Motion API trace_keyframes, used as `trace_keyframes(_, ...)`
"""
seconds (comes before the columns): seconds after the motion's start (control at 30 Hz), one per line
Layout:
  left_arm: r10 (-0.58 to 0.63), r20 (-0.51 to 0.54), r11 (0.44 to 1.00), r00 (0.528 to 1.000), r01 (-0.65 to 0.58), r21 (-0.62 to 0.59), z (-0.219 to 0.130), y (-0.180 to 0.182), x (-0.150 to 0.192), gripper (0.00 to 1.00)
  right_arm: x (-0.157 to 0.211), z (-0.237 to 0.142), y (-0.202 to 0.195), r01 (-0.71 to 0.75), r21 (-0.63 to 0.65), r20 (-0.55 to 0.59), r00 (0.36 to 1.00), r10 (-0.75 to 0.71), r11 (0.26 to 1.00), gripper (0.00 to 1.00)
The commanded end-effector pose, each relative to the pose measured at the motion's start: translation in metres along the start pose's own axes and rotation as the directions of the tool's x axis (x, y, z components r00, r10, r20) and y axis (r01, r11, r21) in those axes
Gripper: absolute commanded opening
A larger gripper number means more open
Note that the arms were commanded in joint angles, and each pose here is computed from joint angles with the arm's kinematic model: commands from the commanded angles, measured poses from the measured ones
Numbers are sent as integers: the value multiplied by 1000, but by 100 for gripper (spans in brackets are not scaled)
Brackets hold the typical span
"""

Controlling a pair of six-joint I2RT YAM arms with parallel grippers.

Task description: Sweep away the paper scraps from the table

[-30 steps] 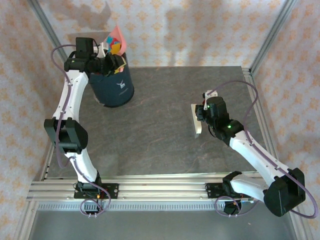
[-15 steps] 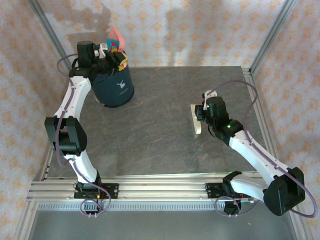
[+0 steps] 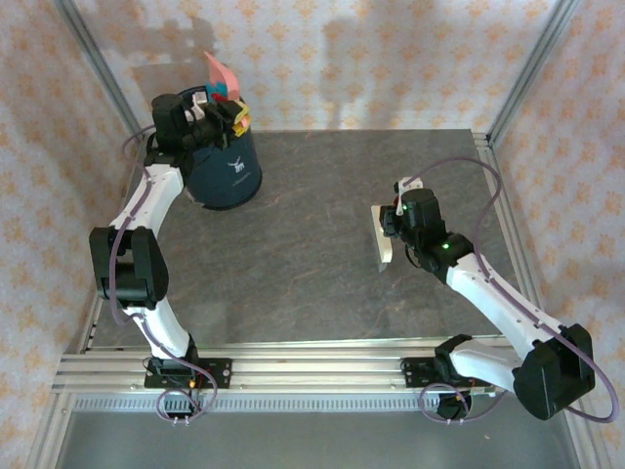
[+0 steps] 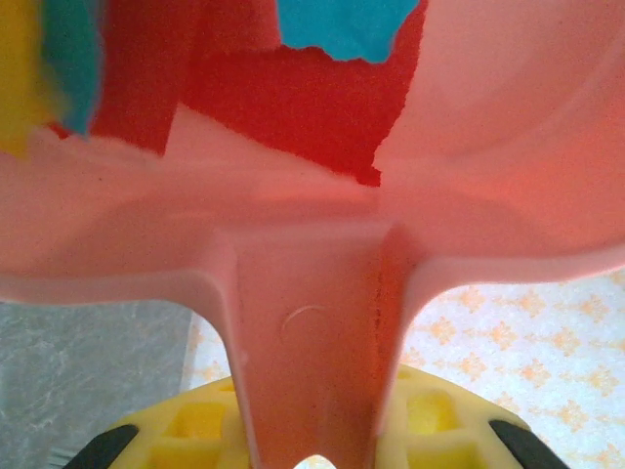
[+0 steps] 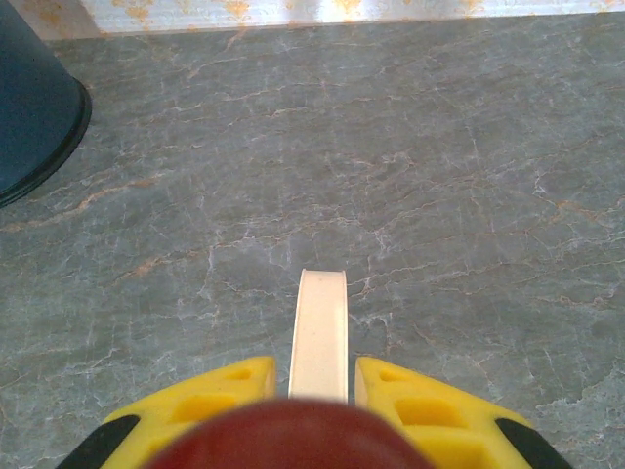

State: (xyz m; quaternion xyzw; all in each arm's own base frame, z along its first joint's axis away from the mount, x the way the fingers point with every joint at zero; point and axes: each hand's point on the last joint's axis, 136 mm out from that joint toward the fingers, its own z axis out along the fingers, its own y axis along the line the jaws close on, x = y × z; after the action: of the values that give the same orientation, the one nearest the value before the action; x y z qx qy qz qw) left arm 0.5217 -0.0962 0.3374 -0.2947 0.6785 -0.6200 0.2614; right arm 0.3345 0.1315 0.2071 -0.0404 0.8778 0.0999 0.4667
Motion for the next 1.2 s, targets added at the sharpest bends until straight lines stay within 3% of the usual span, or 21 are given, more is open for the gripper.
trace_keyframes(0.0,38,25,986,999,-42,164,-20,-54,6,0,-2,0,-1,-20,2,11,1000,19,1000,0)
trace_keyframes(0.43,-61,29,961,998,51,270,-27,-61,6,0,0,0,-2,-29,4,7,1000,29,1000,0)
trace_keyframes(1.17,-252,-24,867,968,236,439,-27,-63,6,0,1,0,-1,-33,2,1,999,33,999,0)
